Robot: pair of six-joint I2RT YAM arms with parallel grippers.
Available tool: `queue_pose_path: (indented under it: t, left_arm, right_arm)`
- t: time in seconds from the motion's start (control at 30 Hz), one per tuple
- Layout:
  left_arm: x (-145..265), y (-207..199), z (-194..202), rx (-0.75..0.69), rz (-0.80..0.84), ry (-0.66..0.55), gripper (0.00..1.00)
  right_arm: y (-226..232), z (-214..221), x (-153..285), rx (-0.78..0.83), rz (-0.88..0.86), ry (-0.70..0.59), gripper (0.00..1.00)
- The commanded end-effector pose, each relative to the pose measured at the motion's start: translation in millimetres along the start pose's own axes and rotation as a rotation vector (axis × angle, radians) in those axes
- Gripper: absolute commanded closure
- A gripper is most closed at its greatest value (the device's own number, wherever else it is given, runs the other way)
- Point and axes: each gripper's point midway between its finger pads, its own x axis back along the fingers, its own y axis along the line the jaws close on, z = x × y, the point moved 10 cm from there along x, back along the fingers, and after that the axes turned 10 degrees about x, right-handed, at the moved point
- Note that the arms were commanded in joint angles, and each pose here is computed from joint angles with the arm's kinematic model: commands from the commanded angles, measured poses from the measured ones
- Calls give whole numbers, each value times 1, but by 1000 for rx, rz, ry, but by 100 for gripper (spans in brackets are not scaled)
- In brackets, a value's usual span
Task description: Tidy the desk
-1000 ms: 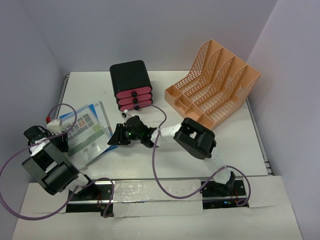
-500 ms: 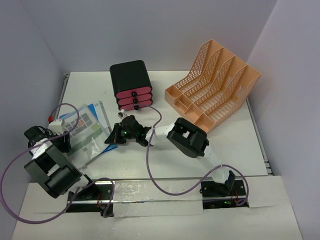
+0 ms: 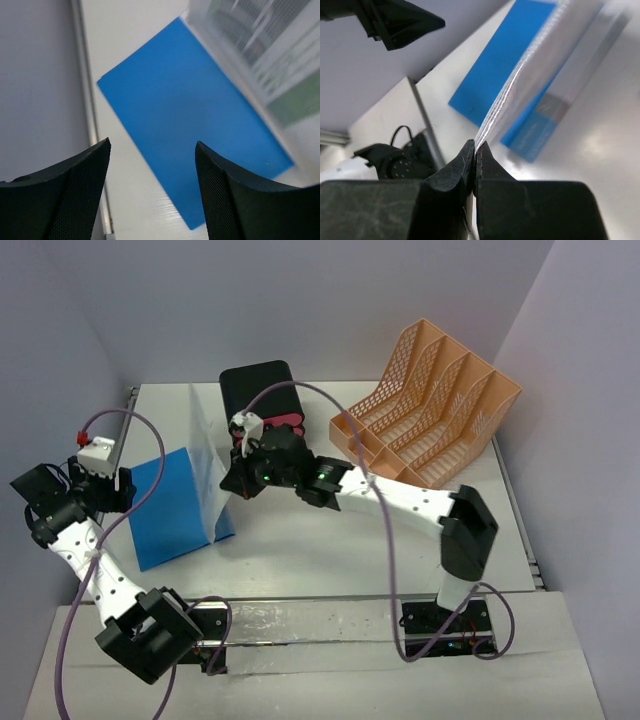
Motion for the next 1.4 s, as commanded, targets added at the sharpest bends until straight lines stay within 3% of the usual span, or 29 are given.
queue_pose_path:
  t: [0.0, 0.23, 0.47, 0.77, 1.1, 1.37]
  left_arm:
    - [6, -24, -34, 11, 178, -76, 25]
    - [-12, -71, -98, -103, 206, -97, 25]
    - [3, -138, -143, -384, 465, -136, 19]
    - [14, -191, -117, -868, 739, -238, 2]
    - [3, -226, -98, -1068, 967, -148, 1]
    - [-9, -247, -66, -1049, 1175, 24, 4]
  right_arm:
    - [1, -21, 51, 254, 49, 21, 100]
    - [-2, -27, 108, 383, 151, 29, 100]
    - [9, -17, 149, 452, 25, 74, 100]
    - [13, 11, 164, 528, -133, 141, 100]
    - [12, 24, 156, 546, -212, 197, 100]
    - [11, 25, 160, 592, -219, 171, 100]
